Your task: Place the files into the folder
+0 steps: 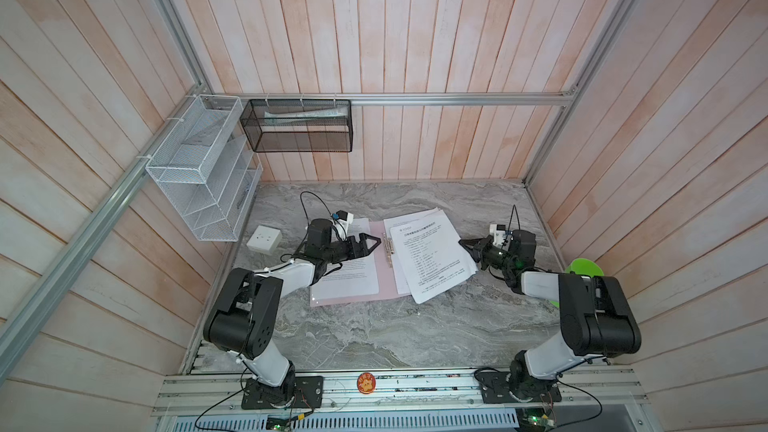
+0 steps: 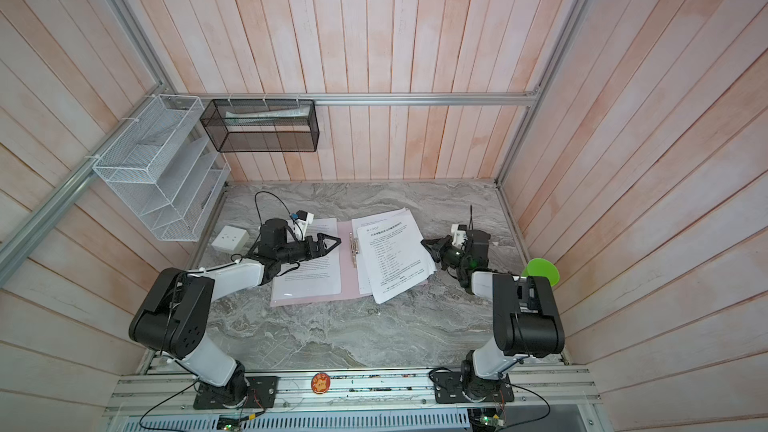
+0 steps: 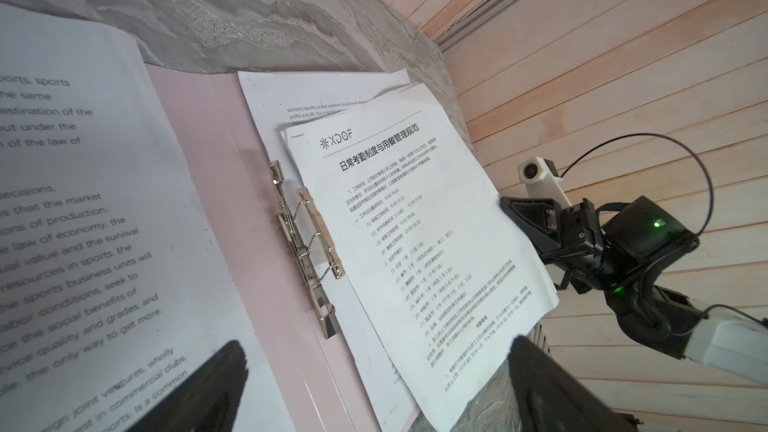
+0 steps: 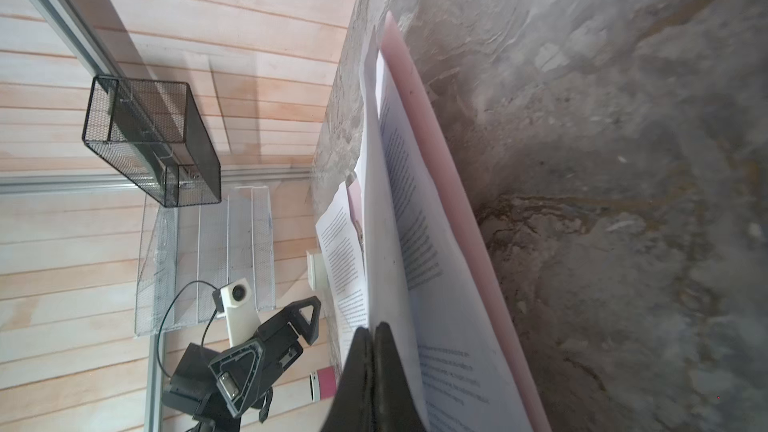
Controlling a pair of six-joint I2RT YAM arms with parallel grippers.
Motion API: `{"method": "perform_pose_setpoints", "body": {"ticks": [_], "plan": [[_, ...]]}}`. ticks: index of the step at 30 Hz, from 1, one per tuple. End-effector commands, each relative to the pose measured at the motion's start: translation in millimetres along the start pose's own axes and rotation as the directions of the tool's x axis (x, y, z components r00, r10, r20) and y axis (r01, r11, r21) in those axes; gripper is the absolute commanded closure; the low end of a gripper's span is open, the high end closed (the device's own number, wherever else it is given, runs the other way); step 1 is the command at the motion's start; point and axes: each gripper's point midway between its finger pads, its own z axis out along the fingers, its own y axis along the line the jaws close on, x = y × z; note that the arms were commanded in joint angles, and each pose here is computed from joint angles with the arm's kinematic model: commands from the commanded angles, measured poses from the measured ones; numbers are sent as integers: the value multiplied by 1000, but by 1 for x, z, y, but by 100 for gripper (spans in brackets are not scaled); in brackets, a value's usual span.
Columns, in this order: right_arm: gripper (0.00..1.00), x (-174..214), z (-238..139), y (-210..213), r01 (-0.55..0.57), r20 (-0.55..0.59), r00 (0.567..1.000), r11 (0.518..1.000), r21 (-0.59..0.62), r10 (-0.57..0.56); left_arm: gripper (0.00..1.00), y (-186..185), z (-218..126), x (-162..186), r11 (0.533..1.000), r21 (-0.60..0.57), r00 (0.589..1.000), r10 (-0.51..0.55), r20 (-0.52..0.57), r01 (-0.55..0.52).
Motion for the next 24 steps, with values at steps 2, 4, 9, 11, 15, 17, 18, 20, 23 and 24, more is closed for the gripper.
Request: {"method": "perform_pose_setpoints", "body": {"ticks": [2,4,9,11,15,17,18,20,23,24], "plan": [[100,-21,-2,10,7,101,995,1000,-28,-4,0,11,2,7,1000,-20,1000,-2,-14,1],[100,-24,-1,11,1,109,994,1000,-22,1,0,12,3,8,1000,-19,1000,-6,-16,6],[100,-33,0,19,29,148,989,1000,1,-29,0,13,4,9,1000,-20,1000,-10,-19,10],[100,-35,0,21,25,163,986,1000,4,-25,0,15,4,10,1000,-22,1000,-15,-20,14],[100,-31,6,16,14,156,988,1000,5,-15,0,16,5,10,1000,-24,1000,-20,-20,20],[100,-26,8,12,-6,135,991,1000,7,5,0,15,6,9,1000,-21,1000,-19,-19,19],[100,-23,8,10,-15,135,991,1000,8,14,0,15,6,9,1000,-21,1000,-19,-18,19],[100,-15,7,4,-31,115,993,999,32,28,0,15,6,9,1000,-21,1000,-18,-20,17],[100,0,2,2,-36,75,997,999,37,34,0,16,6,10,1000,-24,1000,-16,-23,15],[96,6,1,1,-34,54,998,998,44,31,0,16,6,10,1000,-25,1000,-14,-22,13]]}}
